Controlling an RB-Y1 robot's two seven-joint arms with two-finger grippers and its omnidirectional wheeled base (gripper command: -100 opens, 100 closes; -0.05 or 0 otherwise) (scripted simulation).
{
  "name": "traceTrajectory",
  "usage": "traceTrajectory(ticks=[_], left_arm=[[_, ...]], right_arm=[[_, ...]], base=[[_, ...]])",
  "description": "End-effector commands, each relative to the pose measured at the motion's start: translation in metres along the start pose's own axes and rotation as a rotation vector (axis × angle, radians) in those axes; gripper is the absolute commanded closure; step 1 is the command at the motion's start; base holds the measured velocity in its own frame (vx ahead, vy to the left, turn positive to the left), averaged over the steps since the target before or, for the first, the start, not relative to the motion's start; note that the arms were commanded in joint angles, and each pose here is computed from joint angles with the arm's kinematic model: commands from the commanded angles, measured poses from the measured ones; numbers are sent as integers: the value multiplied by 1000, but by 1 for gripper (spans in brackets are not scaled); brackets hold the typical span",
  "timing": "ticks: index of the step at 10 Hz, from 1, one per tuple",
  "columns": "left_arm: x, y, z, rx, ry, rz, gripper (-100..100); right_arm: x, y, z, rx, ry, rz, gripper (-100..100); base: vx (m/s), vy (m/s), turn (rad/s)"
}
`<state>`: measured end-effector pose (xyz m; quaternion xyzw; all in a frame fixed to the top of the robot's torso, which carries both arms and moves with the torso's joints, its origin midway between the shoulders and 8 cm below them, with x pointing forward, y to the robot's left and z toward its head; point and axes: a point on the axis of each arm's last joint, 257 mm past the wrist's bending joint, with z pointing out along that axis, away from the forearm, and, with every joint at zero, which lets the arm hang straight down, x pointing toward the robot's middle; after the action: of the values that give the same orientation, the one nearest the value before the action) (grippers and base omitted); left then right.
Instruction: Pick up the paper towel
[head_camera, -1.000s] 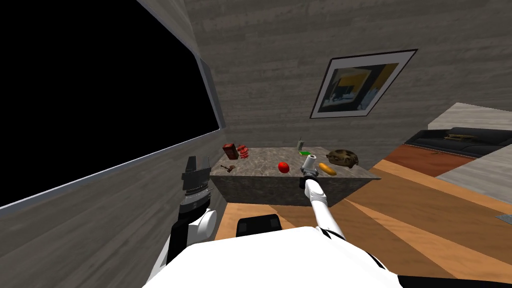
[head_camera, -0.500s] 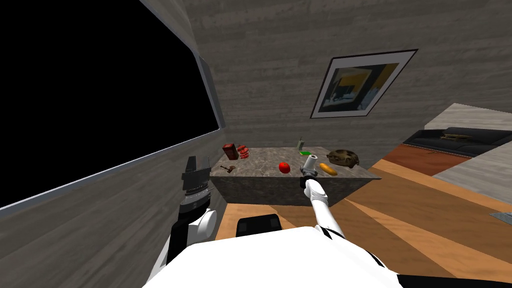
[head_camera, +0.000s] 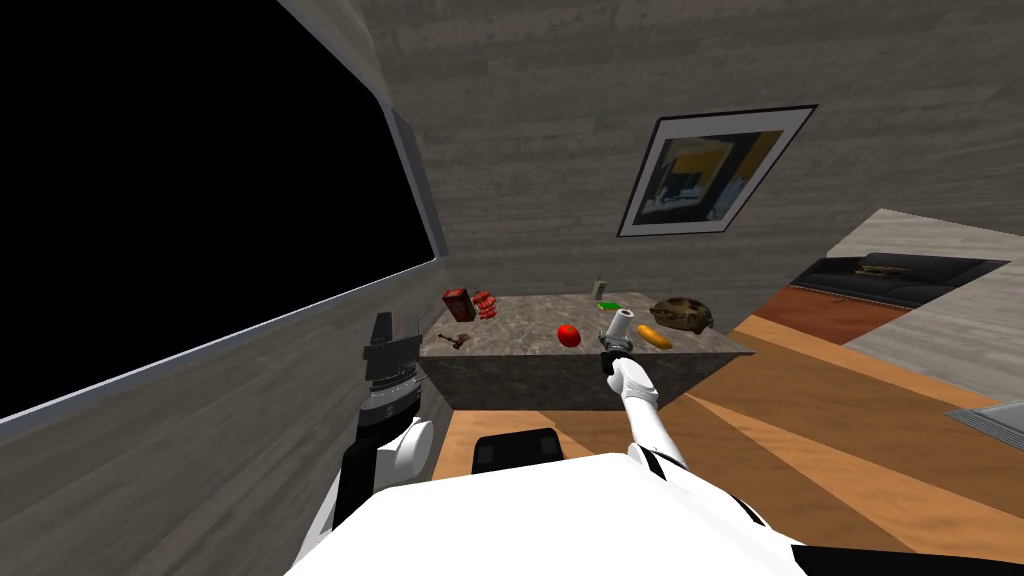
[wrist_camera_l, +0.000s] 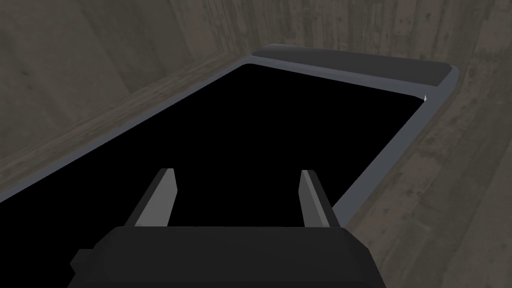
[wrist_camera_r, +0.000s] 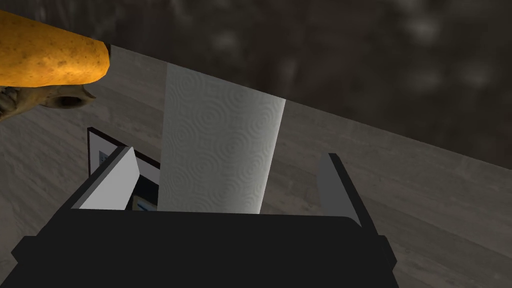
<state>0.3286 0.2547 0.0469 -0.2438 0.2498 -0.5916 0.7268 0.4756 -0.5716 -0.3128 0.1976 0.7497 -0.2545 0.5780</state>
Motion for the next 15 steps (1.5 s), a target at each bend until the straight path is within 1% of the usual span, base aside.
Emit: traceTrajectory(ticks=[1,2,3,4,6,8,9,10,12,13,14,15], left_arm=[[0,0,0,0,0,0,0],[0,0,0,0,0,0,0],[0,0,0,0,0,0,0],[0,0,0,0,0,0,0],[0,0,0,0,0,0,0],[0,0,0,0,0,0,0],[0,0,0,0,0,0,0],[0,0,0,0,0,0,0],[0,0,0,0,0,0,0],[0,0,0,0,0,0,0],[0,0,0,0,0,0,0],[0,0,0,0,0,0,0]], right_arm=[[1,0,0,0,3,-17,-100],[1,0,0,0,3,-45,-100],[0,3,6,-28,4,-10,-100],[-1,7,6,-44,0,-12,-100],[-1,7,6,-45,2,-7,-100],[-1,7,6,-45,1,-48,-100],[-4,10,12,-69,-7,-13,-100],[-7,14,12,-84,-15,-6,-100],[-7,14,12,-83,-17,-8,-100],[-7,14,12,-83,-18,-36,-100],[-7,14,12,-83,-18,-46,-100],[-13,15,17,-102,-36,-14,-100]], base=[[-4,-6,-4],[0,0,0],[44,43,-164],[46,59,-107],[10,16,10],[-5,-6,0],[29,37,-157],[40,55,-98],[18,20,1],[0,0,0],[-5,-7,0],[28,31,-179]])
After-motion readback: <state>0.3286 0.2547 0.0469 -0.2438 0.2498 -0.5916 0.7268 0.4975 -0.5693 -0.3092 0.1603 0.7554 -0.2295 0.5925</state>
